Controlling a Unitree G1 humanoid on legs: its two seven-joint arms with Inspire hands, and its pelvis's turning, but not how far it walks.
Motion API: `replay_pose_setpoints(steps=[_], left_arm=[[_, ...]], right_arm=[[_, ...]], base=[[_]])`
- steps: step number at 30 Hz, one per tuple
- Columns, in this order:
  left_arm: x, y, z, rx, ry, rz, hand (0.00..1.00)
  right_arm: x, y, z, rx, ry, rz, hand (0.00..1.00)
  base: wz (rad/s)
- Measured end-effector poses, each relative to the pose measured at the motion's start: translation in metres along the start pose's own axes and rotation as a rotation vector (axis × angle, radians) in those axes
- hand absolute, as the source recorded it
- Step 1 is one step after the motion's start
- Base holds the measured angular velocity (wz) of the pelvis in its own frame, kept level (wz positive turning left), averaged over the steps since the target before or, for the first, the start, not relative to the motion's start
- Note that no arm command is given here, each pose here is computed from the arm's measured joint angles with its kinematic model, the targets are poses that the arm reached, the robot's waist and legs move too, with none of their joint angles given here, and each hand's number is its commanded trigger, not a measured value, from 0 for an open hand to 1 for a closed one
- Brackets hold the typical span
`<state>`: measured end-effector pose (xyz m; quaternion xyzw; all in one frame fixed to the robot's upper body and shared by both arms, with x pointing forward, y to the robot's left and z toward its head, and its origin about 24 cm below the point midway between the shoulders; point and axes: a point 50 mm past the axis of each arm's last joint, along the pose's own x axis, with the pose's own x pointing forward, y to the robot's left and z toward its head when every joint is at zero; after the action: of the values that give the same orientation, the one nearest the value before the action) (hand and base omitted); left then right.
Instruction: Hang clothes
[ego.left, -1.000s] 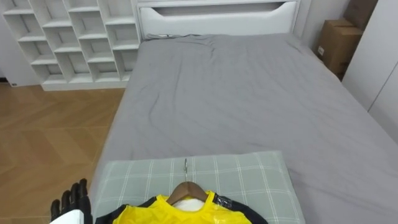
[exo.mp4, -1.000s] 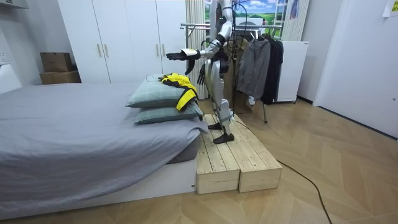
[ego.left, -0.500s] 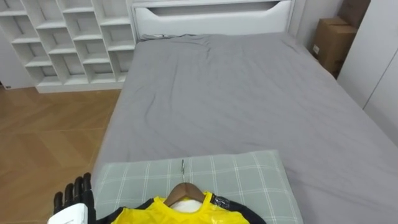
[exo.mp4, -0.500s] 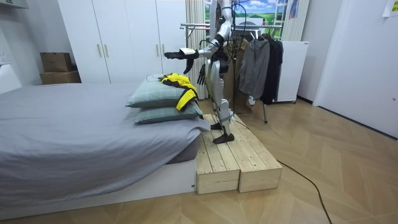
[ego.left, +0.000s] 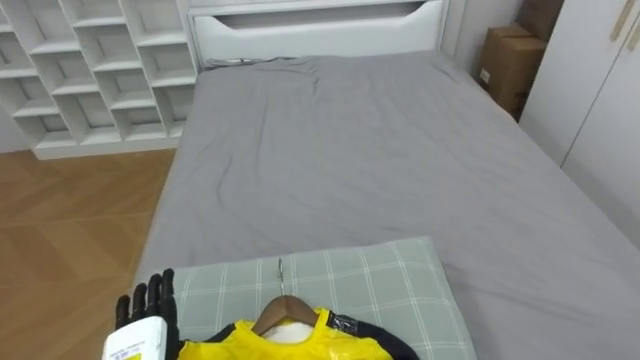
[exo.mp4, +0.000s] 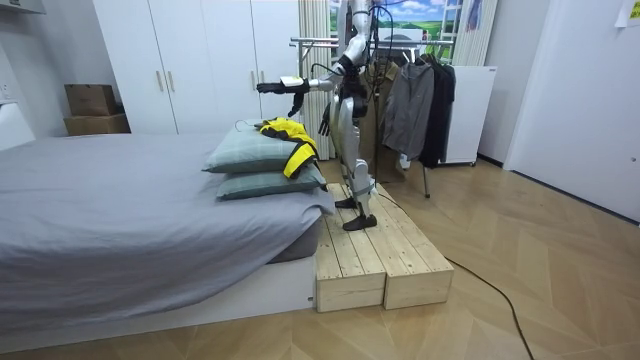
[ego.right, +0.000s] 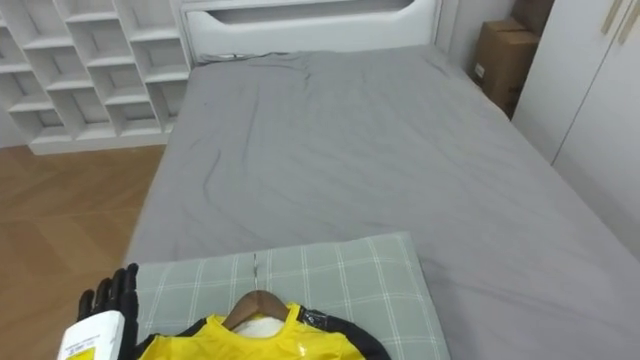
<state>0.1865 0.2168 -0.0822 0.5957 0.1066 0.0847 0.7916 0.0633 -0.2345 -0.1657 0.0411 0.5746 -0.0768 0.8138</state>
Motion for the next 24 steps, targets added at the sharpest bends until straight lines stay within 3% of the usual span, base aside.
replay_pose_setpoints(steps=[19,24], left_arm=[[0.003,-0.006,0.003,0.005,0.004,-0.108,0.0],[-0.004,-0.017,-0.002,0.02,0.021,-0.191,0.0]], right_arm=[[0.0,-0.002,-0.002,0.03,0.008,-0.024,0.0],[-0.001,-0.003,-0.006,0.039,0.016,-0.025,0.0]], base=[[-0.06],[-0.09]])
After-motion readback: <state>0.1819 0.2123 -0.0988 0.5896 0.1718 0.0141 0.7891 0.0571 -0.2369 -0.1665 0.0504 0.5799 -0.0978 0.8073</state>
